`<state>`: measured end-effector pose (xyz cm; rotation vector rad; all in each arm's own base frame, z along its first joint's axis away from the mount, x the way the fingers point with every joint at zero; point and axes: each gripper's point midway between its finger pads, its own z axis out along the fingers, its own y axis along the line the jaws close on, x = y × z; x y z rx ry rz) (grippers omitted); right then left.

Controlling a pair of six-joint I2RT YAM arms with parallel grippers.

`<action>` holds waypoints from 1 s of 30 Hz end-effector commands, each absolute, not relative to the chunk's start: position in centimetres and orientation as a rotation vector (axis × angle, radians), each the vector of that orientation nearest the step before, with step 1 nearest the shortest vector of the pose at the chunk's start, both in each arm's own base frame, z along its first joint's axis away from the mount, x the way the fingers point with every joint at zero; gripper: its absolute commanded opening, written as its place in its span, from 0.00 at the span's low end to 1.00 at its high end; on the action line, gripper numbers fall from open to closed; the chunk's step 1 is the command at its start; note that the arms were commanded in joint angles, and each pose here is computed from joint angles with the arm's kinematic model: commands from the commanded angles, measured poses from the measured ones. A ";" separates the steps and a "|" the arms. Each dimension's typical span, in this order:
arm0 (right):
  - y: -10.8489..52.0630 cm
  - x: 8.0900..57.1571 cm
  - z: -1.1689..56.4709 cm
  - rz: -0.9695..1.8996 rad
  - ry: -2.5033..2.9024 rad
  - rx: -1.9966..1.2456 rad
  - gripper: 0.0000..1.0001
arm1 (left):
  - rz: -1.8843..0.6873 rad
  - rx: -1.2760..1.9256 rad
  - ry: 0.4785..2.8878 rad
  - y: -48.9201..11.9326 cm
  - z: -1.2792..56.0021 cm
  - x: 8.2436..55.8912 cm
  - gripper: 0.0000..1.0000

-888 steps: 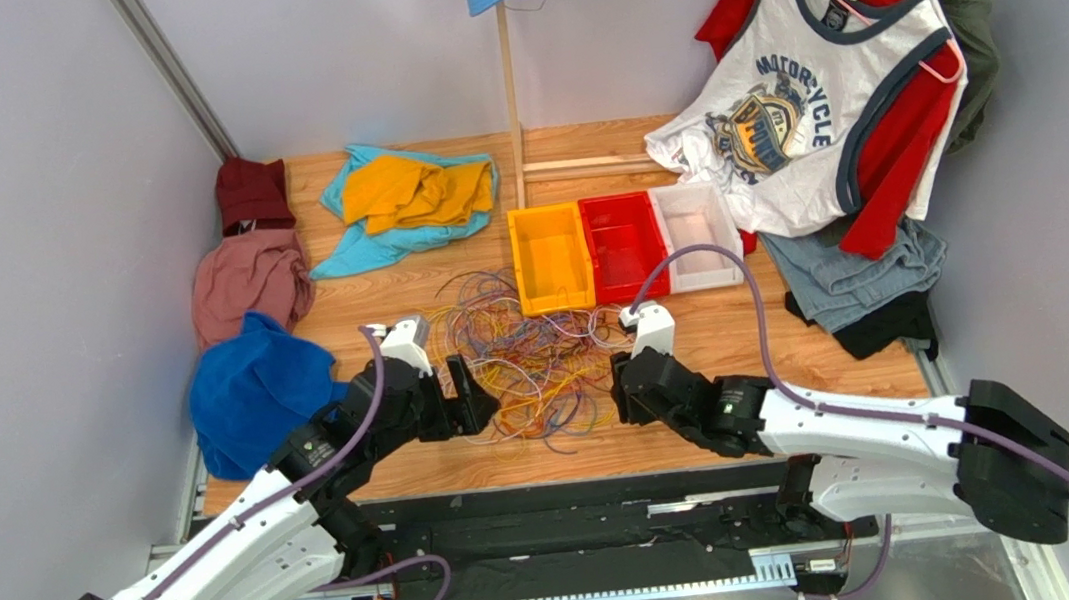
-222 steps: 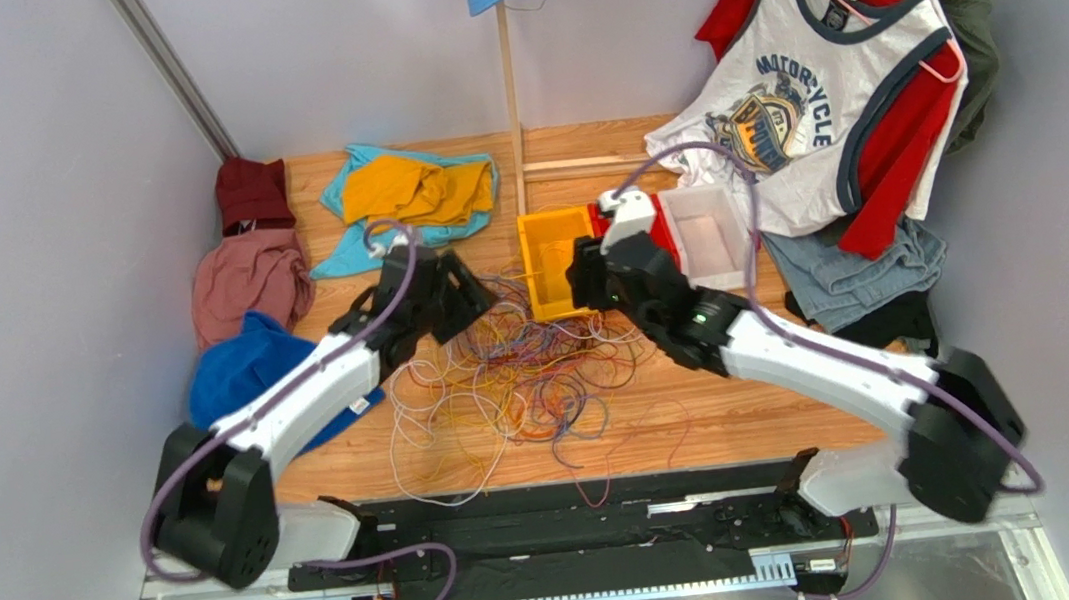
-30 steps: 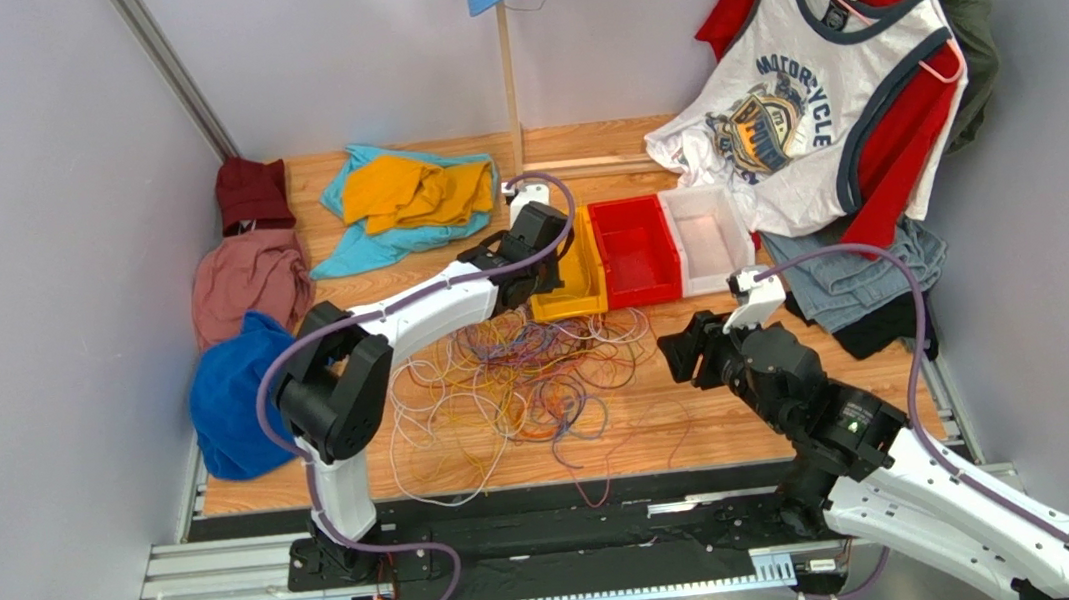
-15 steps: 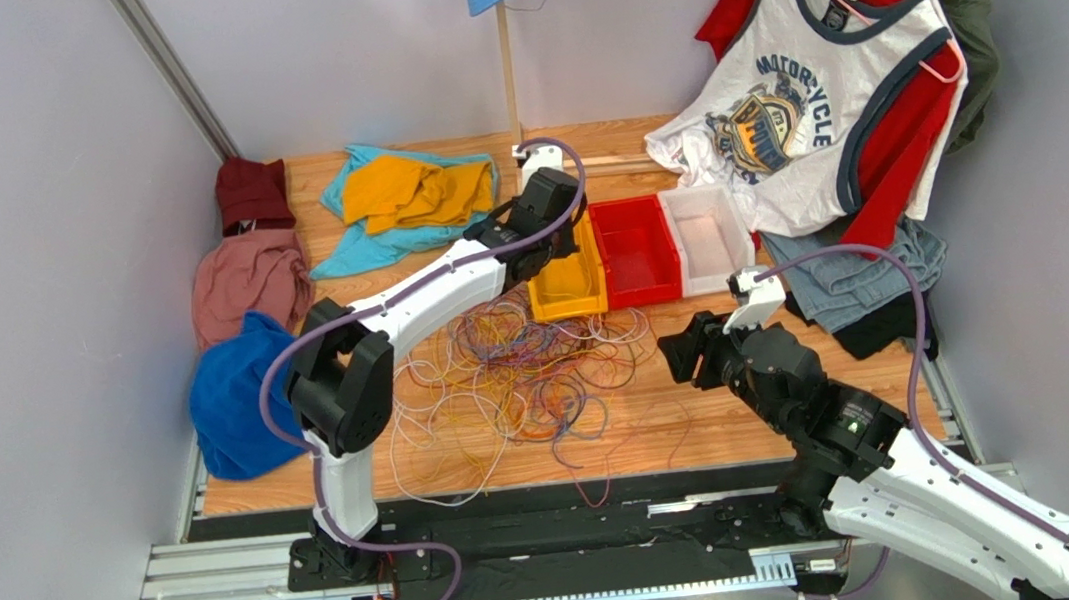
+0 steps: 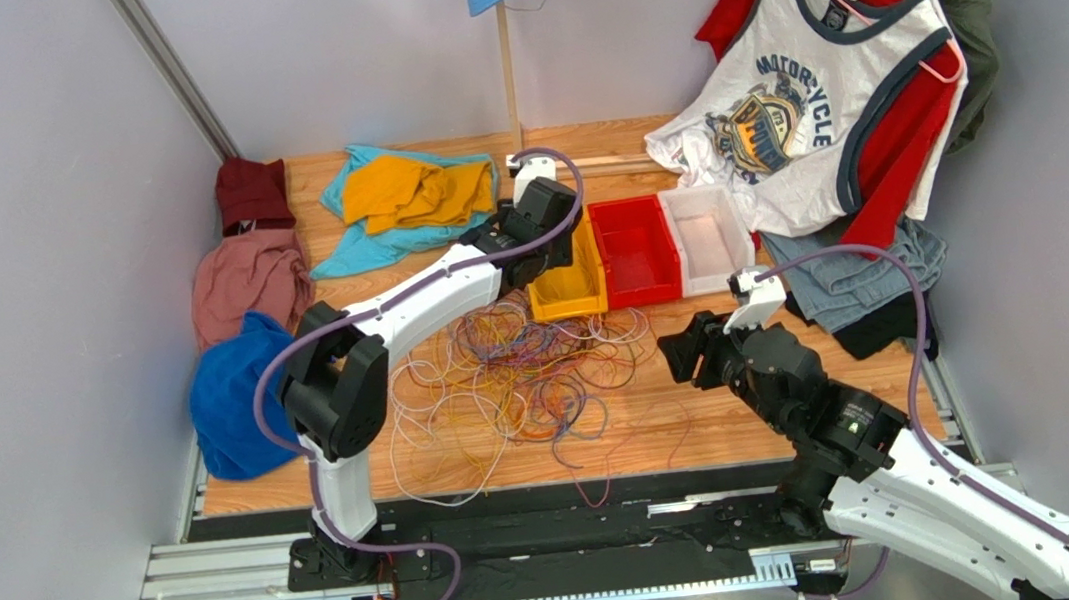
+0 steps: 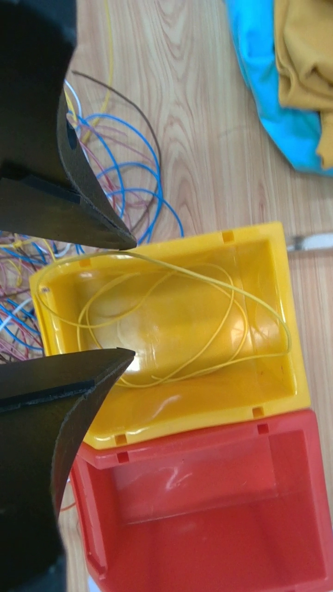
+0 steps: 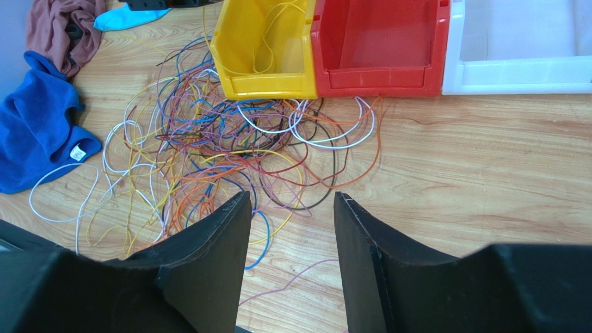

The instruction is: Untangle the cables

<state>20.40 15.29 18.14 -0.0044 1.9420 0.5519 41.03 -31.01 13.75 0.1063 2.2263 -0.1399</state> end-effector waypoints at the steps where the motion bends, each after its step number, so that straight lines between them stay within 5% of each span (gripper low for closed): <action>1: 15.5 20.6 19.1 0.586 1.897 0.016 0.51 | -0.153 0.020 2.076 -29.0 21.2 40.8 0.67; 7: 15.7 20.5 19.2 0.597 1.898 0.013 0.51 | -0.202 -0.025 1.999 -27.2 24.6 39.2 0.68; 16: 17.1 20.2 19.0 0.662 1.917 -0.012 0.51 | -0.271 -0.087 2.052 -23.4 20.6 34.1 0.61; 22: 17.6 20.0 18.9 0.696 1.932 -0.010 0.50 | -0.413 -0.186 2.209 -23.4 15.6 35.5 0.57; 30: 16.9 19.9 18.8 0.667 1.931 -0.003 0.50 | -0.645 -0.231 2.086 -25.0 16.9 38.7 0.60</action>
